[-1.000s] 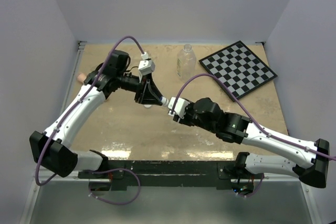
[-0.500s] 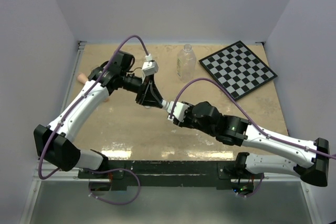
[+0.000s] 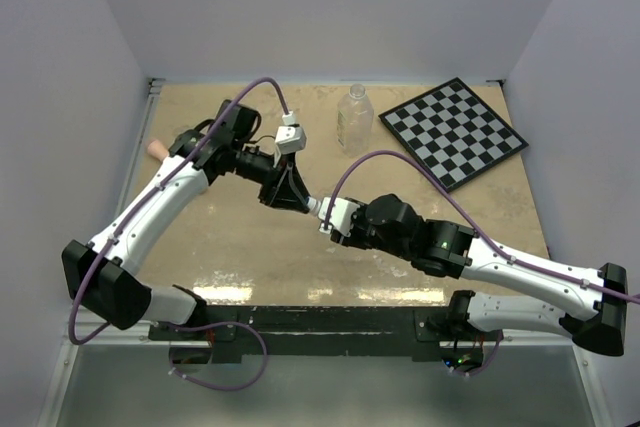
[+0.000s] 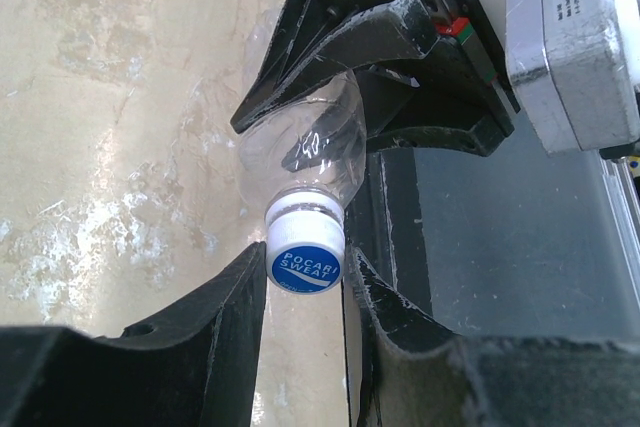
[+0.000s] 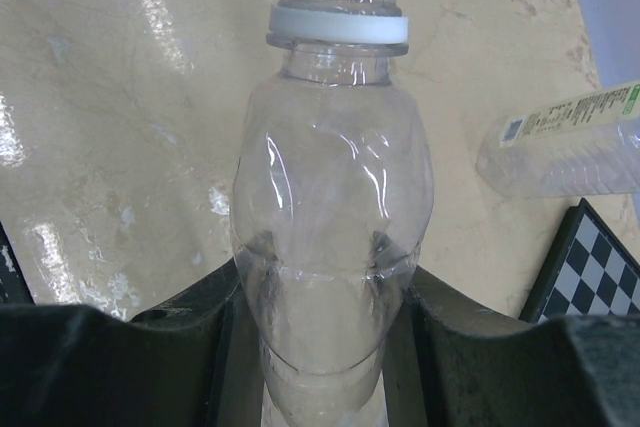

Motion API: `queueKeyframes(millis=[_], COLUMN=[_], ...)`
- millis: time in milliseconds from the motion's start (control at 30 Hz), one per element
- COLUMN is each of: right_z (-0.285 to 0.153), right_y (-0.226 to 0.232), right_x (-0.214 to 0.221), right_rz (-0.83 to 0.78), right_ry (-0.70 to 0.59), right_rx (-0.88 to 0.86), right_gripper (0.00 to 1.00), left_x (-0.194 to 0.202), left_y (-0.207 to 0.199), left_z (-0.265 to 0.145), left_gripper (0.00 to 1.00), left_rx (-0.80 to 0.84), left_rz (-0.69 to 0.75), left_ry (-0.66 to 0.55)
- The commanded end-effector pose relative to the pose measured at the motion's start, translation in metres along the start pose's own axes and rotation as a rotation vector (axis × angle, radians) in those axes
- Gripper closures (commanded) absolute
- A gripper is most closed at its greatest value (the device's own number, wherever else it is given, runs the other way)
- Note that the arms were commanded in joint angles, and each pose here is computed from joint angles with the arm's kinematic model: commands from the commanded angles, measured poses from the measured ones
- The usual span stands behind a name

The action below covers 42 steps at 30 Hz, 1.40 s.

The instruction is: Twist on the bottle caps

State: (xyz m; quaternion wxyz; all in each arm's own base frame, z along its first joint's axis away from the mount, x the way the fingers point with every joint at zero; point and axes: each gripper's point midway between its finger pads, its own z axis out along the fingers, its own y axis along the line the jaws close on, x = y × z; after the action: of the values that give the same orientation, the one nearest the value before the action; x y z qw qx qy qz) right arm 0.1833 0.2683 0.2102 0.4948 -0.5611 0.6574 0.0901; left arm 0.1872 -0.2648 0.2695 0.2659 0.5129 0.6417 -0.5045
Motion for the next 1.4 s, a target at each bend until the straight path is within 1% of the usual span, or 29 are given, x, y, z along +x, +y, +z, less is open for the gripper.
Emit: queueKeyframes(millis=[0, 167, 267, 533, 667, 833, 933, 1100, 1233, 1367], right_z=[-0.012, -0.013, -0.014, -0.017, -0.021, -0.024, -0.022, -0.024, -0.030, -0.034], right_y=[-0.016, -0.018, -0.023, -0.039, -0.045, -0.046, -0.044, -0.040, -0.044, -0.042], right_x=[-0.081, -0.082, -0.081, -0.073, -0.071, -0.071, -0.069, -0.071, -0.071, -0.071], right_rz=[0.058, 0.067, 0.072, 0.072, 0.066, 0.050, 0.037, 0.026, 0.018, -0.004], right_ry=[-0.285, -0.288, -0.292, -0.268, -0.274, -0.272, -0.252, -0.248, -0.240, -0.230], right_rx=[0.011, 0.027, 0.051, 0.152, 0.199, 0.245, 0.265, 0.300, 0.369, 0.427], right_gripper=[0.75, 0.75, 0.76, 0.76, 0.77, 0.77, 0.77, 0.77, 0.77, 0.77], left_x=[-0.005, -0.007, -0.010, -0.018, -0.024, -0.023, -0.020, -0.014, -0.007, -0.005], left_y=[-0.010, -0.010, -0.010, -0.004, -0.007, -0.006, -0.007, -0.009, -0.008, -0.006], left_z=[0.004, 0.003, 0.004, 0.008, 0.008, 0.010, 0.011, 0.011, 0.011, 0.013], left_gripper=[1.00, 1.00, 1.00, 1.00, 1.00, 1.00, 1.00, 1.00, 1.00, 1.00], left_rx=[0.018, 0.005, 0.001, -0.041, -0.063, -0.093, -0.096, -0.113, -0.132, -0.144], left_rz=[0.101, 0.137, 0.113, -0.054, -0.191, -0.344, -0.394, -0.431, -0.482, -0.542], left_ry=[0.005, -0.015, -0.032, -0.077, -0.125, -0.142, -0.136, -0.107, -0.077, -0.089])
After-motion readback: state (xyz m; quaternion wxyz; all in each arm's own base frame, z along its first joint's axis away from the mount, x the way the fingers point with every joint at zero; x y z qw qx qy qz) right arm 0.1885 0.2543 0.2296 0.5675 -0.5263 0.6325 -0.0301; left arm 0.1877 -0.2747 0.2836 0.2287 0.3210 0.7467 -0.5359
